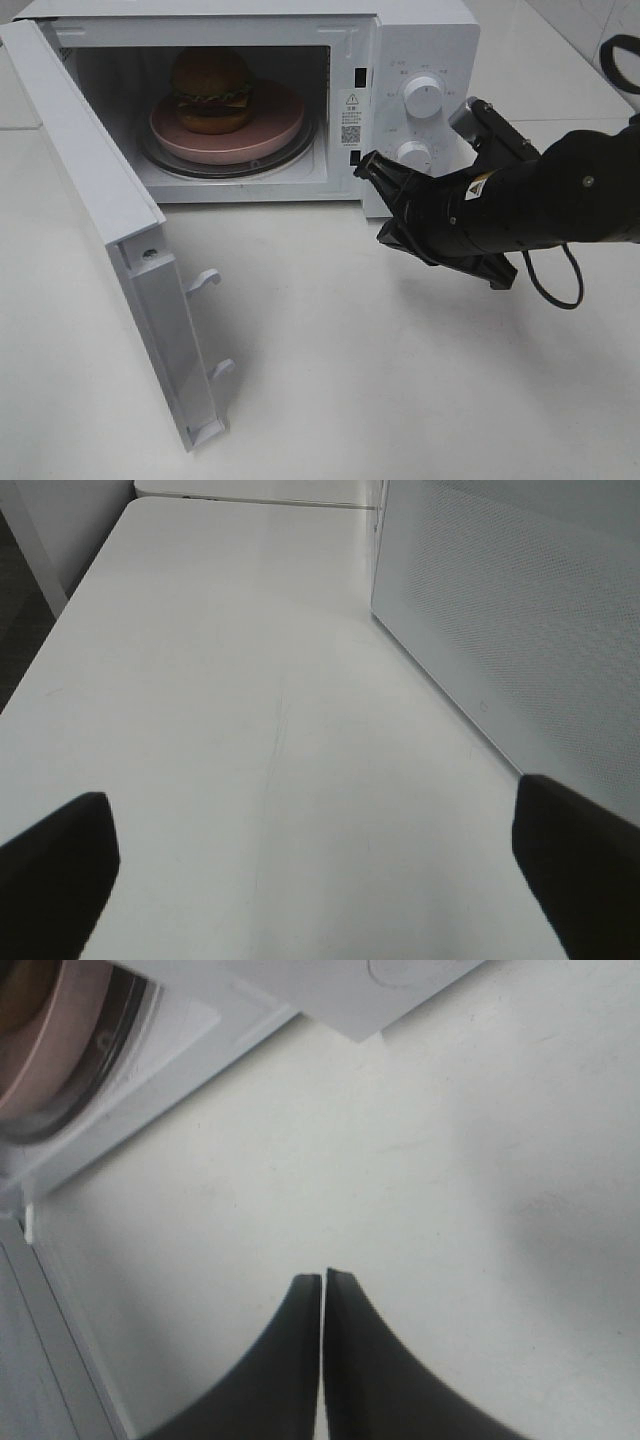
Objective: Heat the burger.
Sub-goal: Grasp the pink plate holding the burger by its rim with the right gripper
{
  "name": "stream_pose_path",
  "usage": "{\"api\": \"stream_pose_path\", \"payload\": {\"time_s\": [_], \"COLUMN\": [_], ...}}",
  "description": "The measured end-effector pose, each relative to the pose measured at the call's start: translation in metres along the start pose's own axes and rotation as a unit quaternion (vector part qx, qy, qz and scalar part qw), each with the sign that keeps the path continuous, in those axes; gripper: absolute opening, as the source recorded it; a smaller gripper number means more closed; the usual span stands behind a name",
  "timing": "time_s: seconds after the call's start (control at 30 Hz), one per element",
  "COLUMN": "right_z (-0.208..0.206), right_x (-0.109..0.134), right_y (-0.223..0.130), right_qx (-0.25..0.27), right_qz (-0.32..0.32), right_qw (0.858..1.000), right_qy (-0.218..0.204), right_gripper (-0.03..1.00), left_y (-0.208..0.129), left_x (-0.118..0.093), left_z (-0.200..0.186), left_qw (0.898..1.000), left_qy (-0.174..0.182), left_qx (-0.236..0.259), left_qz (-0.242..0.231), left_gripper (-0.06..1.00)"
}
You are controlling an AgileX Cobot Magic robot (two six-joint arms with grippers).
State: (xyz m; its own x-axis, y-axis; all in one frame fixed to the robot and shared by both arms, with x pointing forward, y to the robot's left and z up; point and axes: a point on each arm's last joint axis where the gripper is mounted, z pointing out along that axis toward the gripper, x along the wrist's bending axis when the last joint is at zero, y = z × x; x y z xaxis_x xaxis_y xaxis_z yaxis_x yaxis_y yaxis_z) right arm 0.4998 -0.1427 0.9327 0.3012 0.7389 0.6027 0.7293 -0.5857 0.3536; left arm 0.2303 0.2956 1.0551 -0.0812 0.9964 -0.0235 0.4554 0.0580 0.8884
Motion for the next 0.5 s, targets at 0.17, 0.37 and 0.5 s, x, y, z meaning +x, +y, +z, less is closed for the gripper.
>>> {"api": "stream_pose_path", "payload": {"time_s": [0.17,0.37,0.5], "right_z": [-0.017,-0.034,-0.041], "right_x": [0.003,0.012,0.018], "right_y": [-0.004,-0.005,-0.004], "right_qx": [0.04,0.104,0.134], "right_qz": [-0.09,-0.204,-0.262], "right_qw": [0.995,0.973,0.955], "right_qy": [-0.01,-0.029,-0.034], "right_gripper": [0.03,0.04,0.04], "left_y": [0.0,0.0,0.0], "left_x": [0.0,0.0,0.0], "left_z": [0.0,0.0,0.0], "left_qw": [1.0,1.0,1.0], "left_qy": [0.0,0.0,0.0], "left_qx": [0.0,0.0,0.0], "left_qz": [0.0,0.0,0.0], "left_gripper": [0.99,0.99,0.99]}}
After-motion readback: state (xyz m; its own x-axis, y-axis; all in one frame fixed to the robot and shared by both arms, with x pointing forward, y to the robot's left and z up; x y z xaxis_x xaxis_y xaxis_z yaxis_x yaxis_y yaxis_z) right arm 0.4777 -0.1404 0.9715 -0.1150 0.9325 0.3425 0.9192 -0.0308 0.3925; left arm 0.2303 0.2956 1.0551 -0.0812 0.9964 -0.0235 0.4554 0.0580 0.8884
